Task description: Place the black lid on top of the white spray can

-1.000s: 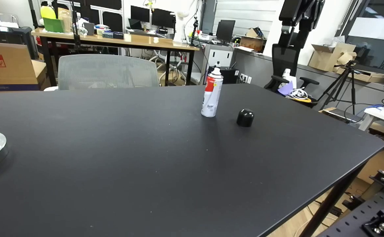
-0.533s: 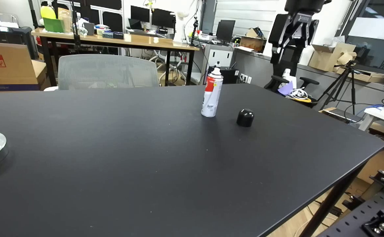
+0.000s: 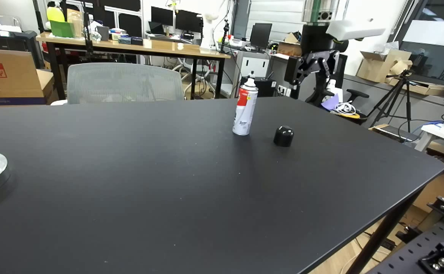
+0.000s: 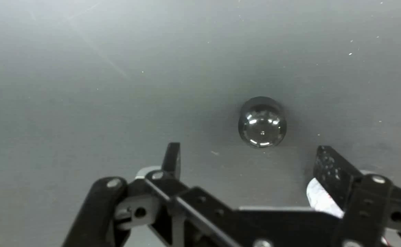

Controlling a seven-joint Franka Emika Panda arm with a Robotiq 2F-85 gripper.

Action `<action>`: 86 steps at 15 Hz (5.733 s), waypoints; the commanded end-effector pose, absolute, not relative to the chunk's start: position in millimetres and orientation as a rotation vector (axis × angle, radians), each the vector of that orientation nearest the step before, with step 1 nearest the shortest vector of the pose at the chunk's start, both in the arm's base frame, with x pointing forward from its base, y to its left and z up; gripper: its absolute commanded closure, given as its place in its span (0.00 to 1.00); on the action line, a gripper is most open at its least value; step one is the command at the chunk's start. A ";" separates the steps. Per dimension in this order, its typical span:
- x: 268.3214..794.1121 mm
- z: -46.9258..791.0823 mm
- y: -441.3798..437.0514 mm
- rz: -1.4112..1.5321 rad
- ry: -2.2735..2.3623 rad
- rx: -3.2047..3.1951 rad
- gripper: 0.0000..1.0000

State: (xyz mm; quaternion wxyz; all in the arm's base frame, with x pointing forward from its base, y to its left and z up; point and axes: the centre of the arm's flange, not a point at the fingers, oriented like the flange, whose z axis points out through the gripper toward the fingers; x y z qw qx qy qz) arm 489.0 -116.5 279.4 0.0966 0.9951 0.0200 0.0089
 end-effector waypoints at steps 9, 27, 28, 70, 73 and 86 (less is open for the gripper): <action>508.8 230.4 -108.8 -0.103 0.215 2.990 0.00; 554.7 178.4 -126.2 -0.174 0.323 3.034 0.00; 557.1 175.4 -124.9 -0.182 0.338 3.034 0.00; 542.8 387.6 -49.0 -0.030 0.668 2.901 0.68; 557.0 388.9 -42.3 -0.040 0.703 2.903 0.68; 627.1 347.6 -22.3 -0.220 0.809 2.895 0.68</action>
